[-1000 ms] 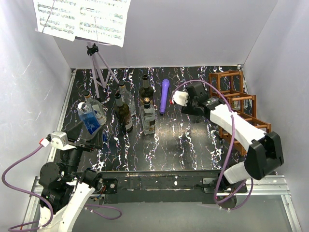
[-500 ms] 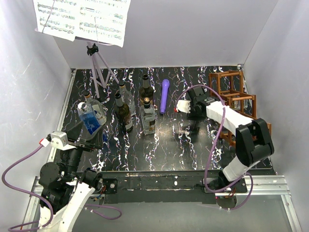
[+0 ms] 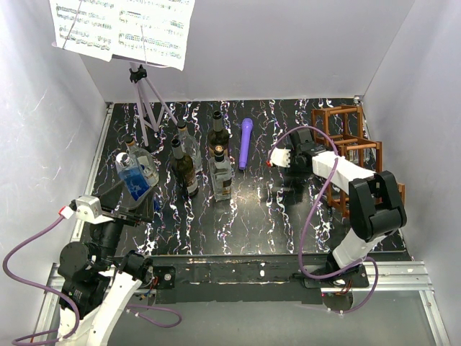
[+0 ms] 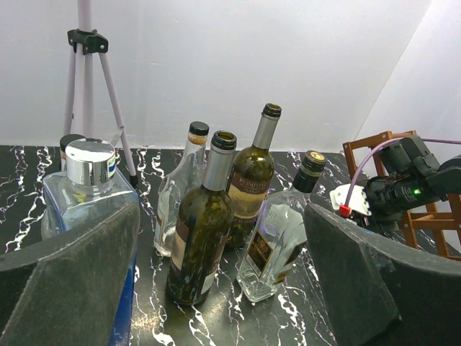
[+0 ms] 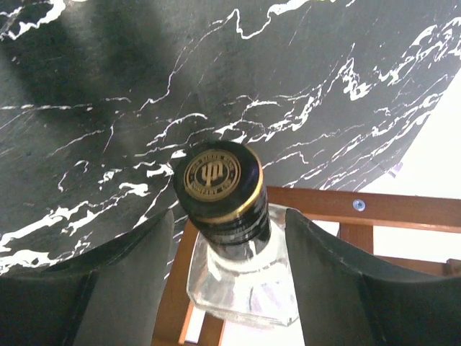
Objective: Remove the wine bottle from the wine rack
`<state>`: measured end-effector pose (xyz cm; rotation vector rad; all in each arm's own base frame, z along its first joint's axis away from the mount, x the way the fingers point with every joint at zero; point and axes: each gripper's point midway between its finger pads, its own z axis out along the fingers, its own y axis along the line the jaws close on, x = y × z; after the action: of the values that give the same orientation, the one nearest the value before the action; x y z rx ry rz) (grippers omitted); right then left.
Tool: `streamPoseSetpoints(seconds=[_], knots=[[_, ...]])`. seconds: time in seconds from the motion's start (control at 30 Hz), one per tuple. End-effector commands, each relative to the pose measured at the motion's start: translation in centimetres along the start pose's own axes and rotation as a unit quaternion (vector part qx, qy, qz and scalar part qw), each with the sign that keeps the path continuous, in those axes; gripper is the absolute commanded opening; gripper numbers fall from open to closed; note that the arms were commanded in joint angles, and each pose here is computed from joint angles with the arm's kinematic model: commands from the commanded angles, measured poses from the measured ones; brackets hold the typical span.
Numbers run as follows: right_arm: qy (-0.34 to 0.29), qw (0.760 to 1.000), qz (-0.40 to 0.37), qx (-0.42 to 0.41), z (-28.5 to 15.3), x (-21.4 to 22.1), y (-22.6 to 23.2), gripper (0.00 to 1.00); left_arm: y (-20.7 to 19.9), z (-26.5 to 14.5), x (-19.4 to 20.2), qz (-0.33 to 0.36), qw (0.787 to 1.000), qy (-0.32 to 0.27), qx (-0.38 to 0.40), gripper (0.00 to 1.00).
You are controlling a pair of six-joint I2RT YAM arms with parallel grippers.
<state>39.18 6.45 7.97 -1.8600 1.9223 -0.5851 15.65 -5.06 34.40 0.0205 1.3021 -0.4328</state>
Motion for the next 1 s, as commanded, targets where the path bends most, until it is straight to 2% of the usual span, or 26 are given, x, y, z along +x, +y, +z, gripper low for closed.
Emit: streamPoseSetpoints(seconds=[0.0, 0.33, 0.73, 0.83, 0.97], knots=[[-0.019, 0.999, -0.027, 0.001, 1.4, -0.2, -0.4, 0.70, 0.2, 0.4, 0.5, 0.007, 1.000, 0.012, -0.005, 0.98], [-0.028, 0.998, -0.046, 0.022, 2.0, -0.1, -1.3, 0.66, 0.2, 0.4, 0.6, 0.008, 1.000, 0.013, -0.006, 0.98], [-0.040, 0.998, -0.048, 0.010, 2.7, -0.1, -0.8, 0.60, 0.2, 0.4, 0.5, 0.008, 1.000, 0.012, -0.005, 0.98], [-0.039, 0.998, -0.050, 0.008, 2.6, 0.0, -0.8, 0.57, 0.2, 0.4, 0.5, 0.008, 1.000, 0.011, -0.005, 0.98], [-0.042, 0.998, -0.051, 0.012, 2.1, -0.1, -1.4, 0.47, 0.2, 0.4, 0.5, 0.008, 1.000, 0.011, -0.005, 0.98]])
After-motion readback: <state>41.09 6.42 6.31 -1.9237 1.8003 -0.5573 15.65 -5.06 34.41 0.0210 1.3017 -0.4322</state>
